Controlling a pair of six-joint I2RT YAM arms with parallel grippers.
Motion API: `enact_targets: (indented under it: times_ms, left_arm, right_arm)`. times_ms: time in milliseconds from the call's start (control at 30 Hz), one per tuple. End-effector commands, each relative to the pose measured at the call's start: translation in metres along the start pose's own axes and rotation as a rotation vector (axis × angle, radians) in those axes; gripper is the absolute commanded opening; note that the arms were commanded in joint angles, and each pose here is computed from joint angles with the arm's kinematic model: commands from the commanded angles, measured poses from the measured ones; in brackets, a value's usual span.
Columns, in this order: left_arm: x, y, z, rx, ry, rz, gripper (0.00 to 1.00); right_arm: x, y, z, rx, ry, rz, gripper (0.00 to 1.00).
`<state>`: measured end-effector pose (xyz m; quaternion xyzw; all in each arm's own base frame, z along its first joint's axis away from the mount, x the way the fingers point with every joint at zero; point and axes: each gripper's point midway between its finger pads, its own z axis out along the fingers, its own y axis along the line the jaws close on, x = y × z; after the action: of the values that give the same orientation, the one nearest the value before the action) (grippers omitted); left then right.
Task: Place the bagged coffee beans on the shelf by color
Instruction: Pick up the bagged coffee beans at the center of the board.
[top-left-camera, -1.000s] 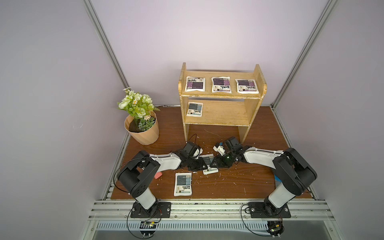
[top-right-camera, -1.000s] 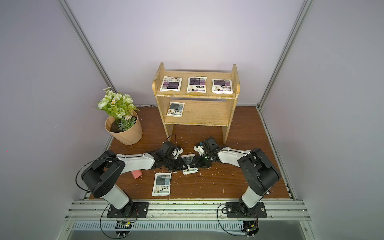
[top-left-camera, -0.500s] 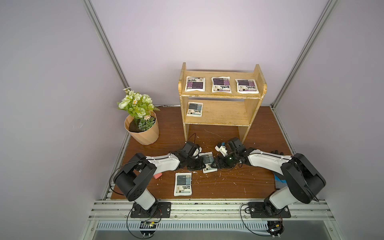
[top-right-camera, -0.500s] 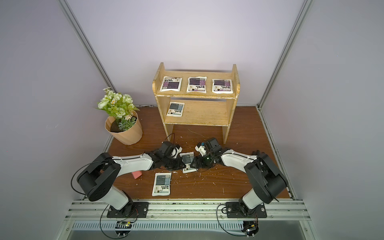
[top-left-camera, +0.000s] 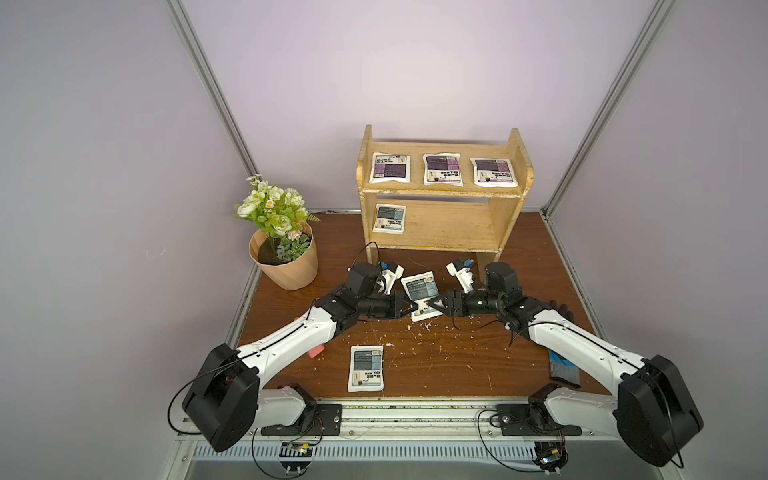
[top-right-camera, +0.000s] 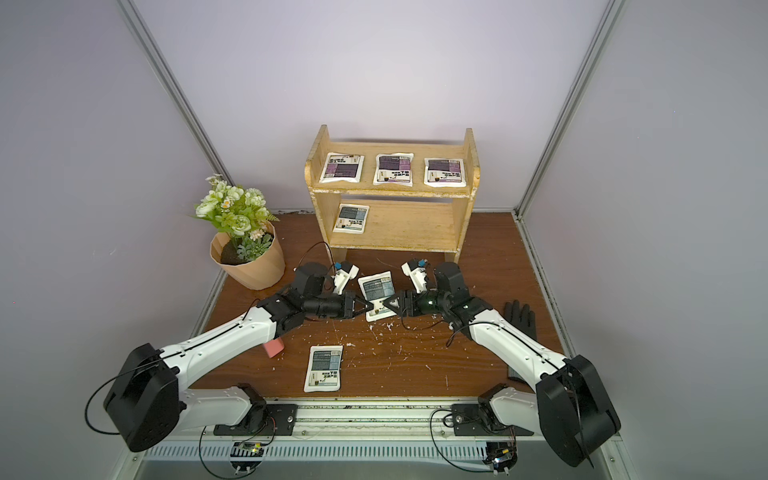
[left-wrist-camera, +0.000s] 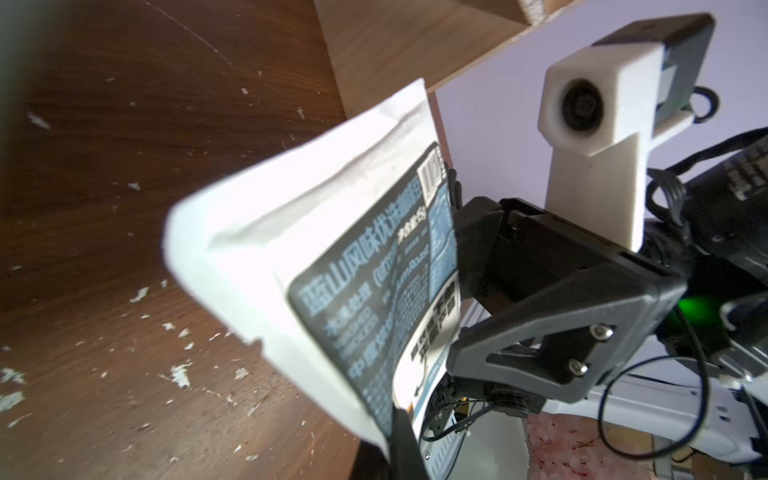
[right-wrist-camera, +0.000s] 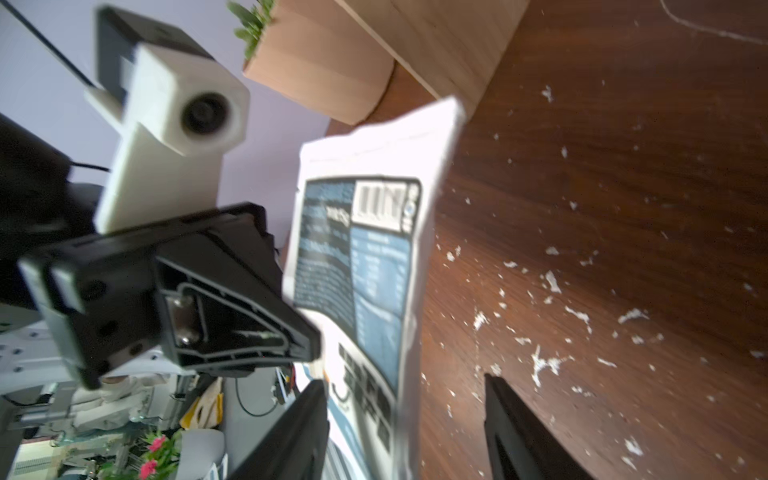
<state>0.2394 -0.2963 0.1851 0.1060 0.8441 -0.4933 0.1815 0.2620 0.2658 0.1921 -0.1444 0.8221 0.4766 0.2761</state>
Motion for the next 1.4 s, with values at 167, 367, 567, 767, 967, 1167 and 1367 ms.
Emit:
enact_targets:
  times_ms: [167,367,567,767,967,1167,1367]
  left_arm:
    - [-0.035,-0.029,-0.024,0.07,-0.085,0.051,0.0]
    - [-0.056,-0.039,-0.034,0.066,-0.128,0.089,0.0]
    - [-0.065,-0.048,-0.04,0.072,-0.13,0.122,0.0]
    - [-0.059,-0.043,-0.038,0.071,-0.108,0.111,0.0]
    - [-0.057,-0.038,-0.038,0.067,-0.111,0.105,0.0]
    - [-0.071,-0.033,-0.046,0.065,-0.177,0.082,0.21]
    - [-0.101,-0.006,-0.077,-0.012,-0.388,0.005,0.5]
  right_arm:
    - [-0.048,0.061,-0.017,-0.184,-0.1,-0.063,0.45]
    - [-0.056,0.075,-0.027,-0.204,-0.128,-0.095,0.43]
    - [-0.066,0.076,-0.03,-0.195,-0.17,-0.088,0.35]
    - [-0.075,0.079,-0.032,-0.2,-0.212,-0.087,0.27]
    - [-0.079,0.08,-0.033,-0.202,-0.229,-0.086,0.12]
    - [-0.088,0.077,-0.036,-0.164,-0.272,-0.095,0.02]
    - [-0.11,0.073,-0.041,-0.101,-0.338,-0.115,0.0]
